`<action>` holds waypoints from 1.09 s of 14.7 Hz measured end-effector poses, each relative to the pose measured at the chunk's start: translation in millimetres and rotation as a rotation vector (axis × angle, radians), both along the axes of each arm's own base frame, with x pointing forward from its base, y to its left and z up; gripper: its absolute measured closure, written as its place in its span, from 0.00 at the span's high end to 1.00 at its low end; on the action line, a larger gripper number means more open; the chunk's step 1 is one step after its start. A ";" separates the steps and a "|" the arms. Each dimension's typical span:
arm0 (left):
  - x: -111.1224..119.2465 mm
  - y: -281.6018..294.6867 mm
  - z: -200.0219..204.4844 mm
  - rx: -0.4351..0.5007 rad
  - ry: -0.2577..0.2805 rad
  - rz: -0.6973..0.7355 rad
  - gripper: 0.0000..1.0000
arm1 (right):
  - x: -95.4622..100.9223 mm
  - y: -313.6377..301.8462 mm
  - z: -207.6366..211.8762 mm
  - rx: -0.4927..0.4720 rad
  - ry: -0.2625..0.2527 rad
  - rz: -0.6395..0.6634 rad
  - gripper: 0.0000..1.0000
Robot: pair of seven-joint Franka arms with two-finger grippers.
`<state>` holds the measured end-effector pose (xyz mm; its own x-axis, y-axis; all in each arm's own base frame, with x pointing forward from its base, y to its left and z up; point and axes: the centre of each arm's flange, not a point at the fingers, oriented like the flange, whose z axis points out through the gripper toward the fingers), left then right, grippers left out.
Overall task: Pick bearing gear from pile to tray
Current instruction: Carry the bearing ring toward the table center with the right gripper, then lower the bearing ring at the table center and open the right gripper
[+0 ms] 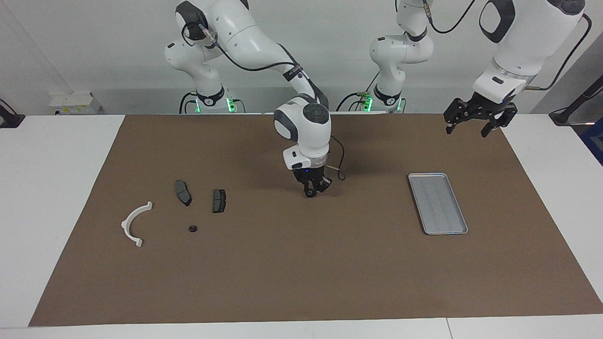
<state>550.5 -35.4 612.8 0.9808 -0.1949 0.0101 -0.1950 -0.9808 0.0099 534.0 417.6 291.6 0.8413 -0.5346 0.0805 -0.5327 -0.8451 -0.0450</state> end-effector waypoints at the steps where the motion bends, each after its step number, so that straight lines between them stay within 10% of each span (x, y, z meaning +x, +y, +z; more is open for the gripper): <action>1: 0.0 0.0 0.0 0.000 0.000 0.000 1.00 | 0.1 -0.1 -0.1 0.000 0.000 0.000 0.34; 12: 0.0 0.0 0.0 0.000 0.000 0.000 1.00 | -0.5 -1.4 -2.8 0.016 -0.017 -0.004 0.34; 16: 0.0 0.0 0.0 0.000 0.000 0.000 1.00 | 2.9 -6.8 -5.3 0.013 -0.016 -0.034 0.71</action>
